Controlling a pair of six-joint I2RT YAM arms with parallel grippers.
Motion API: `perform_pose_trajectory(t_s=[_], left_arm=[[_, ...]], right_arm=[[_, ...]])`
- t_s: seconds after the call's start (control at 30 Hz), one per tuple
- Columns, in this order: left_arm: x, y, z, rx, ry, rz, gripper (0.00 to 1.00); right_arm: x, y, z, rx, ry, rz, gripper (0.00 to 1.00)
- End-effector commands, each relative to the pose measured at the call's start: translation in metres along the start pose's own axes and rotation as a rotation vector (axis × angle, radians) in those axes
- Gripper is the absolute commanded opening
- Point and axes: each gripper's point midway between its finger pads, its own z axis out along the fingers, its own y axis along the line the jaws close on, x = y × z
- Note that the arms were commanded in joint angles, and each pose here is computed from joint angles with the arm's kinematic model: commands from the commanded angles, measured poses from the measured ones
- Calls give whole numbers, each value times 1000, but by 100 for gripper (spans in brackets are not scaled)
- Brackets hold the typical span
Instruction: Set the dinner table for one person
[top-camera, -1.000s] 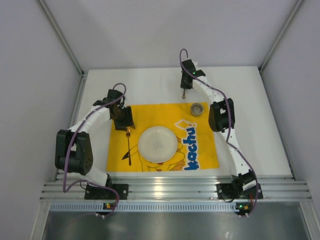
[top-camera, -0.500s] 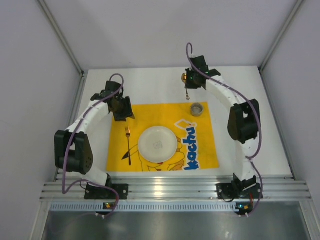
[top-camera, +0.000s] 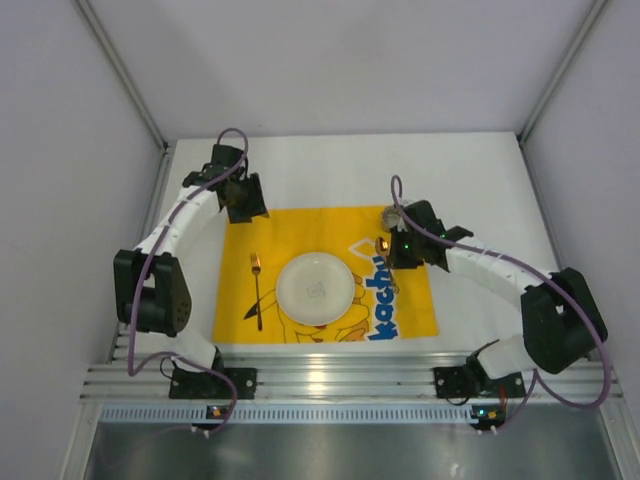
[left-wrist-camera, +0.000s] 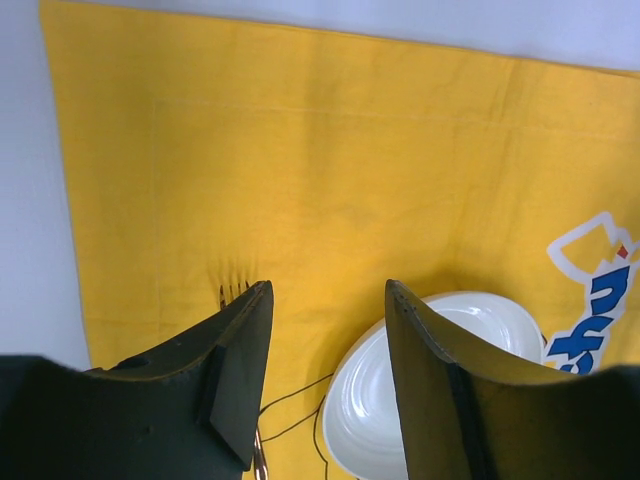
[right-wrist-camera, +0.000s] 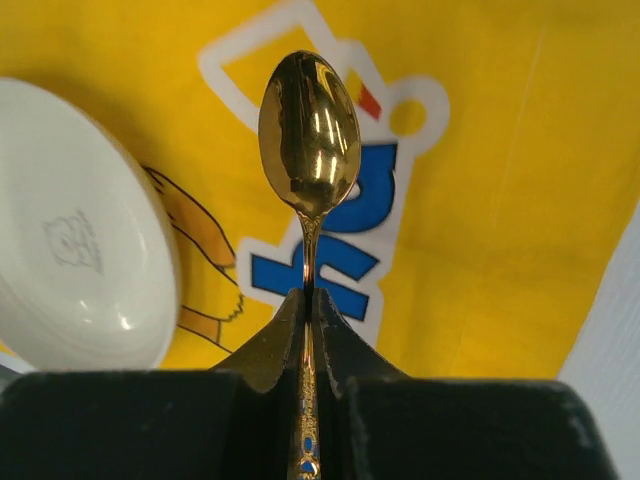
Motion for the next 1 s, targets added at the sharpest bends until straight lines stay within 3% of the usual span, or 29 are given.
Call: perform_pose_trajectory(t_s=[0.0,0.57,0.6,0.63,0.7,0.73,0.77,0.83,0.97], left_arm=[[-16,-1,-15,-14,-63,5,54],[14,19,-49,-62,-84,25,54],[15,20,-50,-65,-82,28,54],[15,20,-50,-66,-82,31,54],[13,20,-52,-67,-86,38,54],[13,20,-53,-67,-81,41,54],[11,19,-54,-66,-83,45,54],[7,23,-57,-98,-94,50,54],[6,23,-64,-105,-95,49,55]], right_arm=[[11,9,0,-51,-29,25,0],[61,20,35,23,159,86,0],[61,21,35,24,164,88,4],[61,23,35,20,170,91,25],[59,29,31,14,182,87,45],[59,31,29,15,184,89,60],[58,32,25,19,187,90,66],[50,36,15,12,155,93,76],[22,44,-12,-15,59,59,77]])
